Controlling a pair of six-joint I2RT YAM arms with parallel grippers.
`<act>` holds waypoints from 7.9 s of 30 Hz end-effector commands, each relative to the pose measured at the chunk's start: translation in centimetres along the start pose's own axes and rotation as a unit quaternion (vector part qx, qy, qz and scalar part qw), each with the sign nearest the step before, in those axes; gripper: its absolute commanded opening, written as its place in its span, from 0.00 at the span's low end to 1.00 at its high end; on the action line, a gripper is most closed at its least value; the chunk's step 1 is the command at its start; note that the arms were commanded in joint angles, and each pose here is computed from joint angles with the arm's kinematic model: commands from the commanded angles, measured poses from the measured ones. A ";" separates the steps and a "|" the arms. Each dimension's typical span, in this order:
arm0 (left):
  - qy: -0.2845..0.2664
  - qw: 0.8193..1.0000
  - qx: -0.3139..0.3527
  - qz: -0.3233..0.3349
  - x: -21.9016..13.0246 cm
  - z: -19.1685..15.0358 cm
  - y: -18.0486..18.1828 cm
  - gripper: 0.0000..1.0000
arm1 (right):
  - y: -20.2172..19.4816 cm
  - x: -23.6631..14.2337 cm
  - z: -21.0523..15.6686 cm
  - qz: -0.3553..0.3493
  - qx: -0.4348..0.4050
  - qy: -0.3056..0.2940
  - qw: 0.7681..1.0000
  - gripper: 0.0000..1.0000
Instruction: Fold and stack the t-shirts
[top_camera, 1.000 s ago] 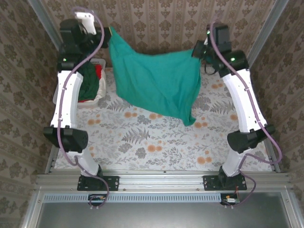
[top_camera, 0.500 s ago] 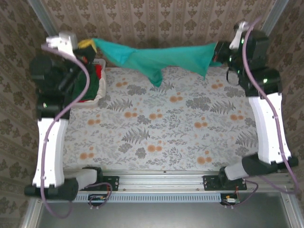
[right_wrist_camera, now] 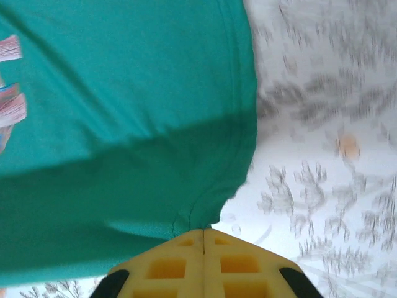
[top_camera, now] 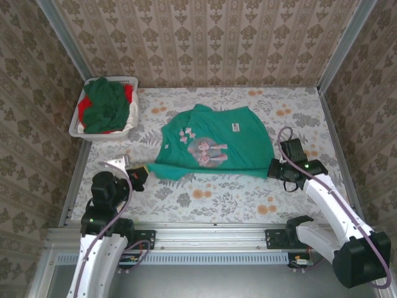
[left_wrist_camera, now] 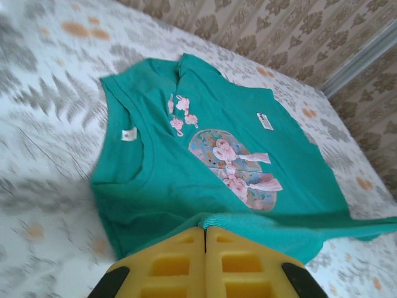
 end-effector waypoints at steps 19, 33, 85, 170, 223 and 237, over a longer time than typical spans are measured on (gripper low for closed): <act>0.142 0.980 0.120 0.076 16.0 5.5 2.2 1.00 | 13.9 7.1 11.8 0.008 -0.058 -0.045 0.997 0.44; 0.271 0.960 0.067 0.004 37.3 6.1 8.5 0.64 | 13.2 23.6 21.8 -0.081 -0.016 0.069 0.994 0.26; 0.367 0.879 0.304 0.025 42.8 4.5 5.2 0.00 | 5.8 16.7 20.0 -0.028 0.083 0.060 0.994 0.27; 0.214 0.963 0.166 0.017 44.0 10.3 2.1 1.00 | 8.2 16.6 15.6 0.012 0.047 0.076 0.996 0.27; 0.389 0.860 0.215 0.252 38.9 9.1 14.5 0.98 | 13.4 20.9 19.2 -0.097 -0.020 0.058 0.993 0.28; 0.372 0.875 0.198 0.237 38.4 10.2 14.8 1.00 | 3.9 22.0 23.0 -0.141 0.082 0.103 0.981 0.27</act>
Point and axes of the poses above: each hand's point on the last joint's axis, 136 mm out from that joint toward the fingers, its own x axis out along the fingers, its own y axis along the line the jaws close on, z = x × y, the point moved 6 cm from there along -x, back along the fingers, and after that the axes turned 9 degrees about x, right-handed, at the moved point
